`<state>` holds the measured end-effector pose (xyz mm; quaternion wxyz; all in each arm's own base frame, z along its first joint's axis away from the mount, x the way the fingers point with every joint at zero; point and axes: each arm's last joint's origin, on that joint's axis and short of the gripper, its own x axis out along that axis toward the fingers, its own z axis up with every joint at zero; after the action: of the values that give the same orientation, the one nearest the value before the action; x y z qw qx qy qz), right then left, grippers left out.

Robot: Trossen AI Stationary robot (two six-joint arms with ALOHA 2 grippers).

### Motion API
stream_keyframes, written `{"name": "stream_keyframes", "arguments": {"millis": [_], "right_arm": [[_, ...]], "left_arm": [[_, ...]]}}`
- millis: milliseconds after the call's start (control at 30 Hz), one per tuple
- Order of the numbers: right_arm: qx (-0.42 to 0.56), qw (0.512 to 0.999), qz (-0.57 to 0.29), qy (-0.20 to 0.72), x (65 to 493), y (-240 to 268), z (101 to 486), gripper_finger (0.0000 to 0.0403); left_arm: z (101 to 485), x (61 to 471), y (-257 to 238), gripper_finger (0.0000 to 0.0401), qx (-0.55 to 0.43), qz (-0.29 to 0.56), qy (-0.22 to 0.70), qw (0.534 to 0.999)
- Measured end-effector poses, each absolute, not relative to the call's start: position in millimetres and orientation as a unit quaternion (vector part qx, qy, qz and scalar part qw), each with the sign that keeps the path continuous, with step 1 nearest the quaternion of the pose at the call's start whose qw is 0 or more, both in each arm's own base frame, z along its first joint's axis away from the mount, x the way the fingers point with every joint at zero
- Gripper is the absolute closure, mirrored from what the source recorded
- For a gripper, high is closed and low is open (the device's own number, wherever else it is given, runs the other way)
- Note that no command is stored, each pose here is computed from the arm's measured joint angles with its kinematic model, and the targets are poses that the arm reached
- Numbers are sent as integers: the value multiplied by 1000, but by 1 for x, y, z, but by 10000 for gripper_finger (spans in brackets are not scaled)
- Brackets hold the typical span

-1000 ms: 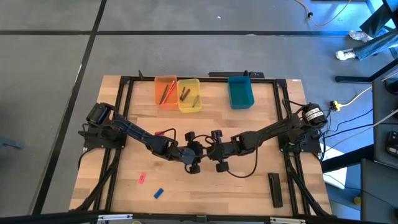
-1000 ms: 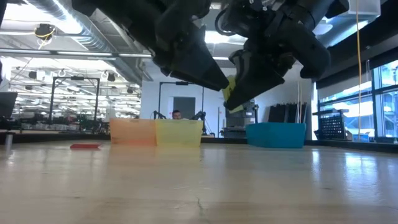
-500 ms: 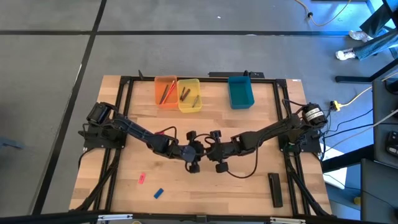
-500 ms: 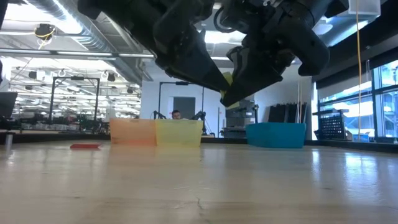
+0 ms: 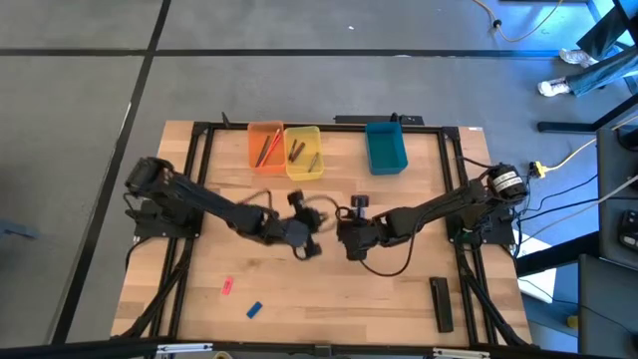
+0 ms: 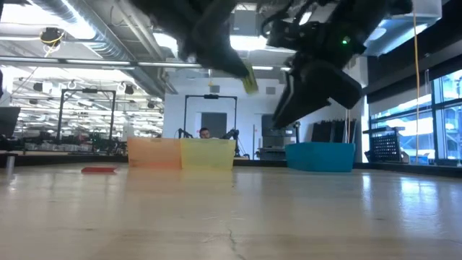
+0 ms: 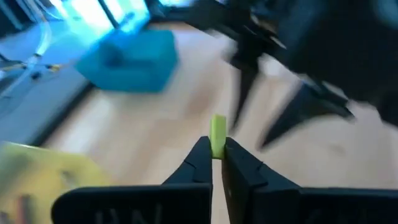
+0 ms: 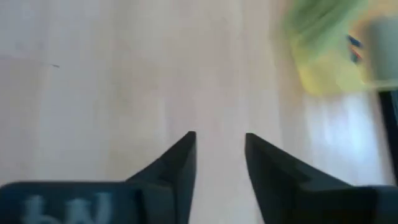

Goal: Sort crayons/erasers/pens/pencils in bins
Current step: Put the yellow eraser into the blue bin

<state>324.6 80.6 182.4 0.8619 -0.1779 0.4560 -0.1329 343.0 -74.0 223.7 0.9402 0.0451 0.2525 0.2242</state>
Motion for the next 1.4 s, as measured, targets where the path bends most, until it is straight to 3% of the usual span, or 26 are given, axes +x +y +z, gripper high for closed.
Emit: {"name": "stream_keyframes", "arguments": {"millis": [267,567,767,867,1000,1133,1400], "right_arm": [[-129,881,-180,419,286,68,169,206],[-37,917,-195,346,235,48,149,211],[-22,910,-152,384,217,45,139,221],[-14,886,-219,409,207,36,139,228],[-3,844,-336,418,187,24,151,235],[2,832,-403,381,169,17,175,236],[75,867,-398,292,144,10,213,236]], "left_arm": [[277,330,-2,398,-9,243,188,952],[249,362,91,398,-79,193,152,966],[240,407,151,398,-88,166,149,971],[240,434,177,398,-84,148,147,974],[238,463,207,398,-82,144,148,975],[230,486,225,399,-85,147,147,974],[187,520,233,399,-137,153,157,966]]}}
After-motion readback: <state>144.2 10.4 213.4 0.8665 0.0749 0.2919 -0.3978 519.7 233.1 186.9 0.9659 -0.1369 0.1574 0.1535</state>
